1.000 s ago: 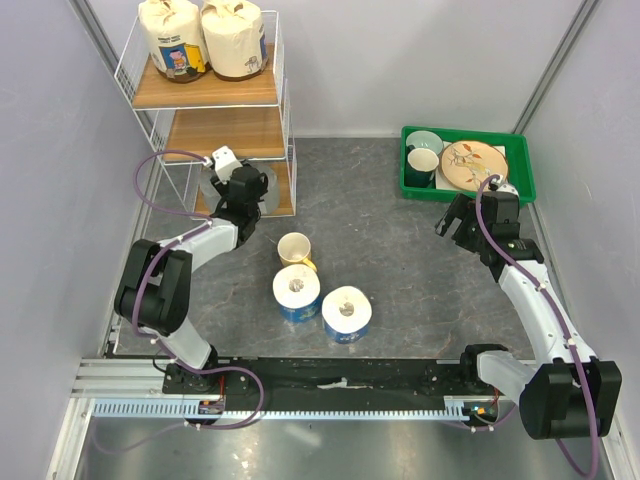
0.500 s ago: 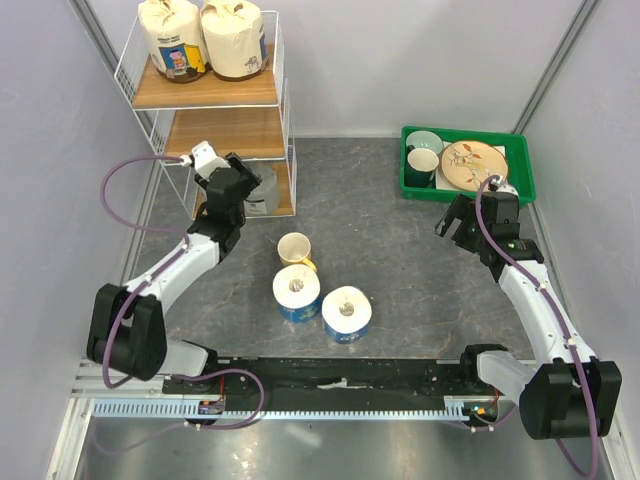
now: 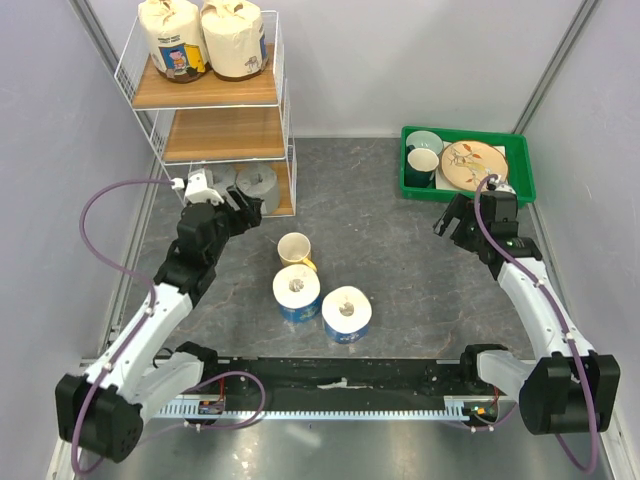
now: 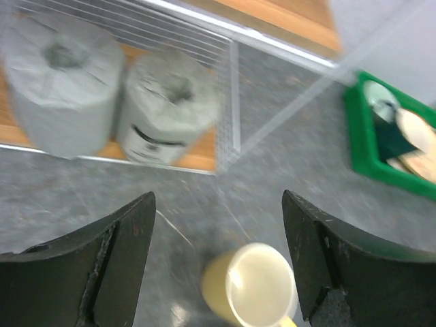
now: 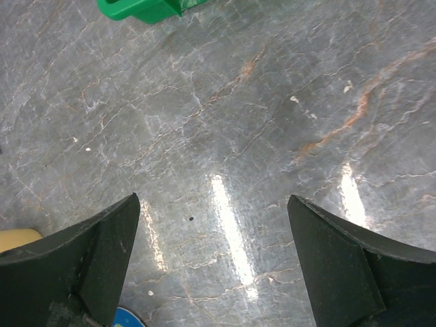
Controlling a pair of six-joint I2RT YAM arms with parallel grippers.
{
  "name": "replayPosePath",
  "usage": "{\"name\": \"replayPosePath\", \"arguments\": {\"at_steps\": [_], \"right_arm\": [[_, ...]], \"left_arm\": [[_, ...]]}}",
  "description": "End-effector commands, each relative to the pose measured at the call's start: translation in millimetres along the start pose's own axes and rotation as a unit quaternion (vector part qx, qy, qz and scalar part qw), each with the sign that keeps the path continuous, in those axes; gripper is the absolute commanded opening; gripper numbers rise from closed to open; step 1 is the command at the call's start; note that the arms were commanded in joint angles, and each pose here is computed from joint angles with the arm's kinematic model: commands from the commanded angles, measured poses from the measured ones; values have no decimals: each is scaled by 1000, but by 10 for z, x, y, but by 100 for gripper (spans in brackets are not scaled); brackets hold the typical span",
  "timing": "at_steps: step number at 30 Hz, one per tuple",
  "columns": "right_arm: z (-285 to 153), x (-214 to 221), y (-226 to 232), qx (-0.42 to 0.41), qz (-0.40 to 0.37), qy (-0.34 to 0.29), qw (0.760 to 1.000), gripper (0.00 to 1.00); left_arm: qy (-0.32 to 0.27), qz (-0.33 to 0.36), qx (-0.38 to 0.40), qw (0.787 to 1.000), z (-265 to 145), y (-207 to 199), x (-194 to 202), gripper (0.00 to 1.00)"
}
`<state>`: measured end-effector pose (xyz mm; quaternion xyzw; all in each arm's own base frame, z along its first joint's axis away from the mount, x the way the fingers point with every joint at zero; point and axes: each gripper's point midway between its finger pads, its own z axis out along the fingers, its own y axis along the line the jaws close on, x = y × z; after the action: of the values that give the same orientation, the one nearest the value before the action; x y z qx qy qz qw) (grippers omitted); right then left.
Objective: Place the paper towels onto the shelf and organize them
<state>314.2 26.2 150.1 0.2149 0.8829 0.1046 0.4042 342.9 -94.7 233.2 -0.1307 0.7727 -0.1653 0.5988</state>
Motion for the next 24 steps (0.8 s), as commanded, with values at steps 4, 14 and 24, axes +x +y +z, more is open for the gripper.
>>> {"name": "replayPosePath", "arguments": {"at_steps": [4,14,24], "right_arm": [[114,45,106,-31,15,8,999,98],[103,19,107,-31,20,-1,999,98],[111,60,108,-37,23,2,999,98]], "left_arm": [[212,-34,86,973,-532,-242,750,81],[333,-9,111,936,-983,-106,1376,81],[380,50,132,914,-1054,-328,1575,81]]}}
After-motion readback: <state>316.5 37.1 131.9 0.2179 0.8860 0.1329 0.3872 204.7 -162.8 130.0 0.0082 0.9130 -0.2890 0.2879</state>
